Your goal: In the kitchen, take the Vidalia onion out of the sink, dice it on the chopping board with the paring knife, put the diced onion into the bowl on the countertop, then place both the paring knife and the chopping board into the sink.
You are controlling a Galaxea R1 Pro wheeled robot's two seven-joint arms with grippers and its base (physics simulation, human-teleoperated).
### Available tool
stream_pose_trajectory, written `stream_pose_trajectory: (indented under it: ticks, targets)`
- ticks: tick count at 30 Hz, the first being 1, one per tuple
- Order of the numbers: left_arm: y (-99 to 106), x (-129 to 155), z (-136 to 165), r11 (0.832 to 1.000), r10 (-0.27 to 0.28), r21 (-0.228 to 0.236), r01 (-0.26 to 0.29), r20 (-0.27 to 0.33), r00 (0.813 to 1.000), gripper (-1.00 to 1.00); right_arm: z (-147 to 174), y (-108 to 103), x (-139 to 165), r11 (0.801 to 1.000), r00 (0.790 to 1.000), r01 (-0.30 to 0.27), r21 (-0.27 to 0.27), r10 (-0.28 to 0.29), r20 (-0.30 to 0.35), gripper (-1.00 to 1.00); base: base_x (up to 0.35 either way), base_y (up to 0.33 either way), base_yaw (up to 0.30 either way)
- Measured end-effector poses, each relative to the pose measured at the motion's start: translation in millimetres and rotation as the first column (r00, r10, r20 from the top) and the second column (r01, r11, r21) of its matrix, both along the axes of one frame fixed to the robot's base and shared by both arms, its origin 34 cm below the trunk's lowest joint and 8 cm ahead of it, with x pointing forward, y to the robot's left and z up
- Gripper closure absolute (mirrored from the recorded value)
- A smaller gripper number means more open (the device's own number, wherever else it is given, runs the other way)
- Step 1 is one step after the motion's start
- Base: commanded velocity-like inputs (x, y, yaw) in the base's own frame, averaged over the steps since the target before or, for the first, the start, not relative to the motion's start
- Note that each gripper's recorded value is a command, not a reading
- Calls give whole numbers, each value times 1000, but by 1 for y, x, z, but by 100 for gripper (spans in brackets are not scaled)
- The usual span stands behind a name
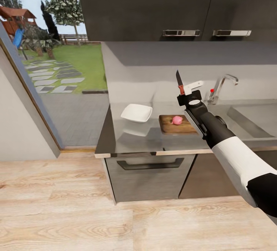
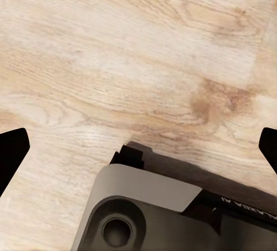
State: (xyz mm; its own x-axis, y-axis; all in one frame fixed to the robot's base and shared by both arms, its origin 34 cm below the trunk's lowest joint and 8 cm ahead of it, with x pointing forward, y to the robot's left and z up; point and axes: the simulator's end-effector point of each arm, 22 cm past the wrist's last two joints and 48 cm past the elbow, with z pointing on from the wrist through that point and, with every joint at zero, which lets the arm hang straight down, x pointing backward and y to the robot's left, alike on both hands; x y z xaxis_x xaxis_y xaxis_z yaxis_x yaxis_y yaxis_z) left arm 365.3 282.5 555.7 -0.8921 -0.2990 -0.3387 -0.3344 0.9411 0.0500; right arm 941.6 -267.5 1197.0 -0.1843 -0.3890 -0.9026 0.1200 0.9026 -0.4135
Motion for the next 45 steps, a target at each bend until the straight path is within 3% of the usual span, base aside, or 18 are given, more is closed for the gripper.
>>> stream_pose_trajectory:
  ticks: [20, 45]
  targets:
    - [0, 4, -25, 1000, 0, 0, 0, 1, 1000, -100, -24, 1, 3, 1000, 1000, -1, 0, 1, 6, 100, 0, 0, 0]
    - [-1, 21, -52, 1000, 0, -1, 0, 40, 999, -100, -29, -1, -5, 1000, 999, 2, -1, -1, 44, 100, 0, 0, 0]
